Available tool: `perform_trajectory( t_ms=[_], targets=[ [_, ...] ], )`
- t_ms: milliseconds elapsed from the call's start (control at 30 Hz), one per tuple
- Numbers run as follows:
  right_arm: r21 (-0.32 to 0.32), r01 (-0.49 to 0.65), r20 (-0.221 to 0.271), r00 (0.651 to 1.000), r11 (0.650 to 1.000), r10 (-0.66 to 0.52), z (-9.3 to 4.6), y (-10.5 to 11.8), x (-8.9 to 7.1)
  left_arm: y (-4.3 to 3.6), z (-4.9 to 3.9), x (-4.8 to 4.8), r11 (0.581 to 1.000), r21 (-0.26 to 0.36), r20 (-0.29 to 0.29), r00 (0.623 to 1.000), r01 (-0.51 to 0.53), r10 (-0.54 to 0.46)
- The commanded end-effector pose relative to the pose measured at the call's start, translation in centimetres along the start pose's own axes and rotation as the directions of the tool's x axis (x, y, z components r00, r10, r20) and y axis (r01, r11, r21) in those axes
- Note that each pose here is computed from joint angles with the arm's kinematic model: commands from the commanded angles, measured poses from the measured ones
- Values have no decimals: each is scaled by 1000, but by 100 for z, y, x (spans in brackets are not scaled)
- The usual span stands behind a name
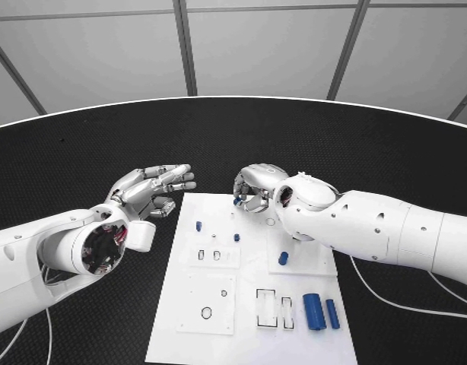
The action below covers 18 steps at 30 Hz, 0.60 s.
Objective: Assemble the parts on the task board
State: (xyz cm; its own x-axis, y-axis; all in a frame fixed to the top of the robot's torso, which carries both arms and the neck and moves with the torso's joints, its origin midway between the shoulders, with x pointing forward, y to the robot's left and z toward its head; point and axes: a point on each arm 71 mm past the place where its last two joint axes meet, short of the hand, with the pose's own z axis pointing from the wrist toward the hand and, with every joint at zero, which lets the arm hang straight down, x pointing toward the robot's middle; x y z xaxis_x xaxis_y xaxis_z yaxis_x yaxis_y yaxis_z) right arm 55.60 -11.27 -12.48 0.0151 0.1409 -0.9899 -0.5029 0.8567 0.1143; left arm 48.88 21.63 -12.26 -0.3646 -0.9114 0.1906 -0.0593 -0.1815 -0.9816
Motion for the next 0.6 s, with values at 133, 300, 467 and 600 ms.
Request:
perform_trajectory(
  t_ms=[133, 300, 467, 600],
  targets=[
    [-1, 2, -9, 1000, 1000, -2, 0, -2, 6, -2, 3, 1, 1000, 0, 0, 1000, 0, 0],
    [-3, 4, -20, 1000, 1000, -4, -4, -6, 14, -2, 7, -4, 1000, 1, 1, 1000, -1, 1],
    [-4, 4, -25, 1000, 1000, -4, -19, -10, 14, -2, 12, -12, 1000, 1, 3, 1000, -2, 2],
    [-4, 2, -22, 1000, 1000, -2, -44, -22, 6, -4, 13, -24, 1000, 2, 6, 1000, -2, 2]
  ],
)
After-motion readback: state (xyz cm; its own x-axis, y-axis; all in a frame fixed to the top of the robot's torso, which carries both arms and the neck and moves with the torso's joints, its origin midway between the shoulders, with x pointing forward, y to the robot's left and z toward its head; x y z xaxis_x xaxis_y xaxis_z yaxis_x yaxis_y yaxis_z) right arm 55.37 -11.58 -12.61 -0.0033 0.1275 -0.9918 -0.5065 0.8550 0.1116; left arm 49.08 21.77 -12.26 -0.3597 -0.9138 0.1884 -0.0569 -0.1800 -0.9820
